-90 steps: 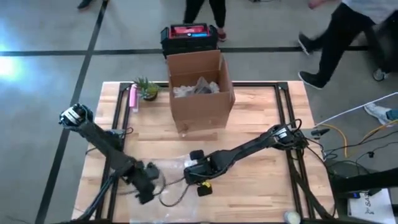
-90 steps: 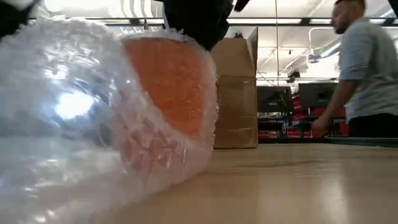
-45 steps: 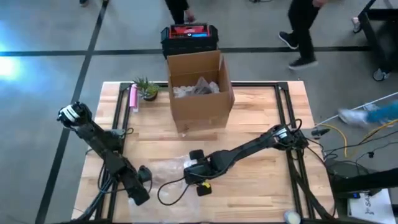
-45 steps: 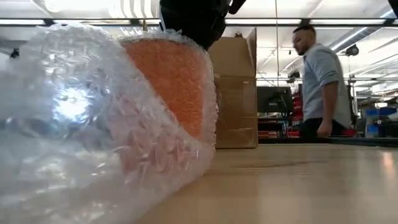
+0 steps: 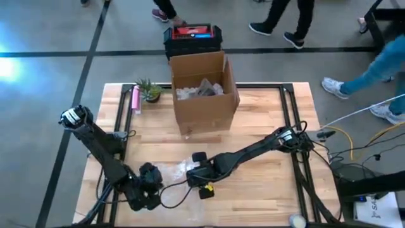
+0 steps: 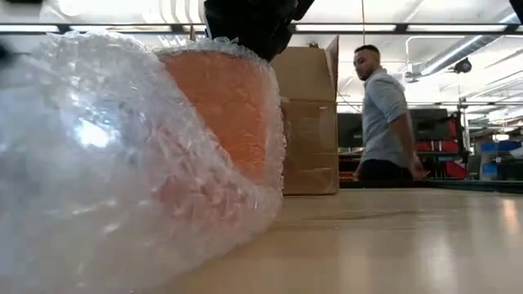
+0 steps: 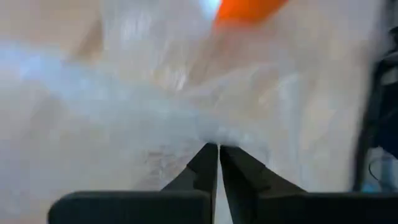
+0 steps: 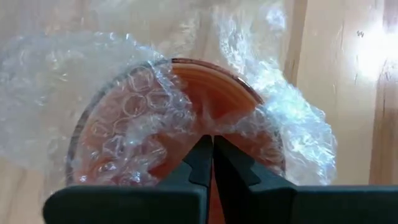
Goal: Wrap mug
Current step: Wrap the orange mug with transparent bubble wrap
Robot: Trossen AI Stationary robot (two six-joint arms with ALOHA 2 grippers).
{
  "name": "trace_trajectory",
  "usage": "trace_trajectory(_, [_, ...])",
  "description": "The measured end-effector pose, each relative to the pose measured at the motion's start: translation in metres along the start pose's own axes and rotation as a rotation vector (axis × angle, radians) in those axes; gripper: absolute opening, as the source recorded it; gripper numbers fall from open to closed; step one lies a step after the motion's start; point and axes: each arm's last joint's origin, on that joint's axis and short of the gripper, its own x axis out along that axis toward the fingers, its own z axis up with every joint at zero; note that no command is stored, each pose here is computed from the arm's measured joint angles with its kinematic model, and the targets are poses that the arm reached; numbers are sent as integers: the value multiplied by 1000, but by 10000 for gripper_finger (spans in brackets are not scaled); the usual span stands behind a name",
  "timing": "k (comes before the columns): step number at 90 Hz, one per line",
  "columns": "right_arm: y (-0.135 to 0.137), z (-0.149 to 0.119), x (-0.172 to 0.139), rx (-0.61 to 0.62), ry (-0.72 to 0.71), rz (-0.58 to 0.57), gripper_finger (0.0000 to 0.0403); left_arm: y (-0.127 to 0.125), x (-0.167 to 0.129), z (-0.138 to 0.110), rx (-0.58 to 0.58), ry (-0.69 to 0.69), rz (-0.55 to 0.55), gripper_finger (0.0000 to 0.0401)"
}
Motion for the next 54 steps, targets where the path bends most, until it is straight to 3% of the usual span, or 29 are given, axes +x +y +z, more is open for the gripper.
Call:
trace_trajectory(8, [-1, 5, -8, 0, -3, -10, 0, -11, -8, 18, 103, -113, 11, 2])
trace_trajectory(22, [-3, 22, -34, -10, -55, -20, 0, -16, -8, 41, 173, -209, 33, 2])
trace_trajectory(42, [-4, 27, -47, -20, -52, -20, 0, -6, 20, 63, 230, -288, 52, 1])
trace_trajectory(54, [-1, 24, -58, -25, 14, -22, 0, 2, 39, 71, 241, -290, -13, 1])
